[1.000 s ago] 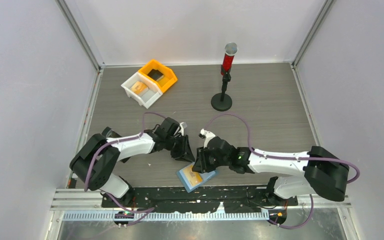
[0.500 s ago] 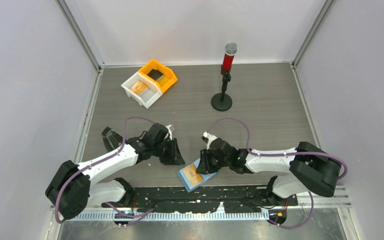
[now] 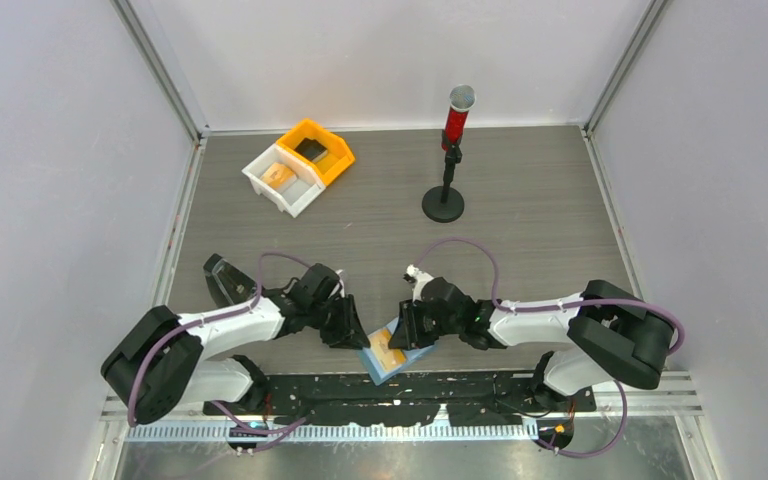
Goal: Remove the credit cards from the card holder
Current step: Remove the credit card from the card holder.
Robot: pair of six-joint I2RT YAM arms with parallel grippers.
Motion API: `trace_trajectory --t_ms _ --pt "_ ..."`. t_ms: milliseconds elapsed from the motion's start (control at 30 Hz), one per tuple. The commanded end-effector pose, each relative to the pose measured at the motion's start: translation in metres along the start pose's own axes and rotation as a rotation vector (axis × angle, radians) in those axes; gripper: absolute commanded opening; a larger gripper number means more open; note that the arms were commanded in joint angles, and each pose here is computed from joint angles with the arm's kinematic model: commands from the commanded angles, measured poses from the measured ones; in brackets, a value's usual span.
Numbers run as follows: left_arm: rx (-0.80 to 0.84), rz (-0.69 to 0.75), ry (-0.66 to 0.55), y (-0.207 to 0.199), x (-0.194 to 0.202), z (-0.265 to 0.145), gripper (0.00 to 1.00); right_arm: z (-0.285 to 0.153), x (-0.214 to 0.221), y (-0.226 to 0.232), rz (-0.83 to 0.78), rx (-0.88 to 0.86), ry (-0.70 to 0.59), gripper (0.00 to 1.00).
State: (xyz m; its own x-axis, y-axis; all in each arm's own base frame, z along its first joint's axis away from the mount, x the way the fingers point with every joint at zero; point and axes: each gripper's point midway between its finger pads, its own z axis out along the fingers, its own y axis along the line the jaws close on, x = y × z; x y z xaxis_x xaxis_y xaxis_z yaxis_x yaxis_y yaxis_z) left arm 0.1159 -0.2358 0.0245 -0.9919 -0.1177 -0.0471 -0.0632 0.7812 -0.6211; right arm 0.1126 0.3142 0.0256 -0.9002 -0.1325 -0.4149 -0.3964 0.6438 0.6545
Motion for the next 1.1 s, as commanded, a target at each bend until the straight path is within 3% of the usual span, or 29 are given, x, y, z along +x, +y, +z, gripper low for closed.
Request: trace_trajectory --t_ms 0,167,367,1067 --pt "0.037 0.013 -0.01 -0.003 -0.001 0.007 0.29 0.0 0.001 -0.004 0.009 -0.003 -0.005 0.31" --pt "0.004 0.011 -0.009 0.005 -0.001 0.011 0.26 -0.002 0.004 -0.012 0.045 -0.024 -0.005 0.25" --pt "-0.045 0.031 -0.009 0.011 -0.005 0.014 0.23 -0.013 -0.007 -0.011 0.058 -0.045 -0.054 0.06" --pt "-0.081 0.112 -0.023 -0.01 -0.032 0.018 0.19 -0.044 -0.032 -0.02 0.14 0.003 -0.171 0.05"
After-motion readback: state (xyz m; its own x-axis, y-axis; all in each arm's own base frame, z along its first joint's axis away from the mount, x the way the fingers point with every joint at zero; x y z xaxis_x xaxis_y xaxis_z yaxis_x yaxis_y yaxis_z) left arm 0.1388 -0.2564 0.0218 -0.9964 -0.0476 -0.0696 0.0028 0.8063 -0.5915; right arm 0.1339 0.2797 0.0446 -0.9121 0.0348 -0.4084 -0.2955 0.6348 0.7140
